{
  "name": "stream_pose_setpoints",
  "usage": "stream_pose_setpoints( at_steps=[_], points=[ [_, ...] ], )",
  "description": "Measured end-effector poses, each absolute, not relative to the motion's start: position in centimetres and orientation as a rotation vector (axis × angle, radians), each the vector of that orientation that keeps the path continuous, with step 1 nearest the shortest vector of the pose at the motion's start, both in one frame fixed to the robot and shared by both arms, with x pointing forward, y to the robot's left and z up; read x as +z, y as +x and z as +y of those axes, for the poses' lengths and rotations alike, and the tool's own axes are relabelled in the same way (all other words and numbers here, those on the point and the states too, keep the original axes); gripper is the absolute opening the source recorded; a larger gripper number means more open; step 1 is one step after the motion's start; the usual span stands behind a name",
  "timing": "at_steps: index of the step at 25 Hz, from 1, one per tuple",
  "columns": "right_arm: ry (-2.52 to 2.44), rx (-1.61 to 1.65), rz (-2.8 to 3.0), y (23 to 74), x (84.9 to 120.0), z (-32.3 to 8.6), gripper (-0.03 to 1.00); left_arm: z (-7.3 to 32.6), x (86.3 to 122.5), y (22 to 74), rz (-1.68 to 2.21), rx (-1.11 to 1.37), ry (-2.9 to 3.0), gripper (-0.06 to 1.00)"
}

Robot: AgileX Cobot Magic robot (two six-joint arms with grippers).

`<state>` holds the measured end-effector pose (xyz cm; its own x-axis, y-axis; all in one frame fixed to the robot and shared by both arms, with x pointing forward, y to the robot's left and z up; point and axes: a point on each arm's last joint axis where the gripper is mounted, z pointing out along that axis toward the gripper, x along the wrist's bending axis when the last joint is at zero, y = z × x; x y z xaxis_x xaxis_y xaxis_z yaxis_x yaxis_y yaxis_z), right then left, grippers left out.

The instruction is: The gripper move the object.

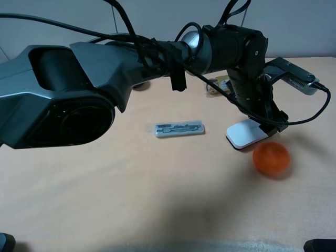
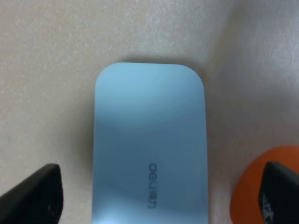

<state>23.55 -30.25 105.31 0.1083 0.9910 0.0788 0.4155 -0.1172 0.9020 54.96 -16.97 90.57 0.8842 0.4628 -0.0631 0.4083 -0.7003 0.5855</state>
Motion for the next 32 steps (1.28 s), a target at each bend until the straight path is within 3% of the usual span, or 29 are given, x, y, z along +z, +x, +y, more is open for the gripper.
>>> stream_pose_setpoints(
  at_steps=[8,32],
  points=[
    [1.643,0.978,1.4,23.5,105.3,-30.2,0.69,-16.9,92.0,55.0,0.634,0.127,2.465,0.85],
    [1.643,0.983,1.401,23.6,105.3,-30.2,0.69,-14.7,103.0,54.4,0.665,0.199,2.47,0.85]
  ],
)
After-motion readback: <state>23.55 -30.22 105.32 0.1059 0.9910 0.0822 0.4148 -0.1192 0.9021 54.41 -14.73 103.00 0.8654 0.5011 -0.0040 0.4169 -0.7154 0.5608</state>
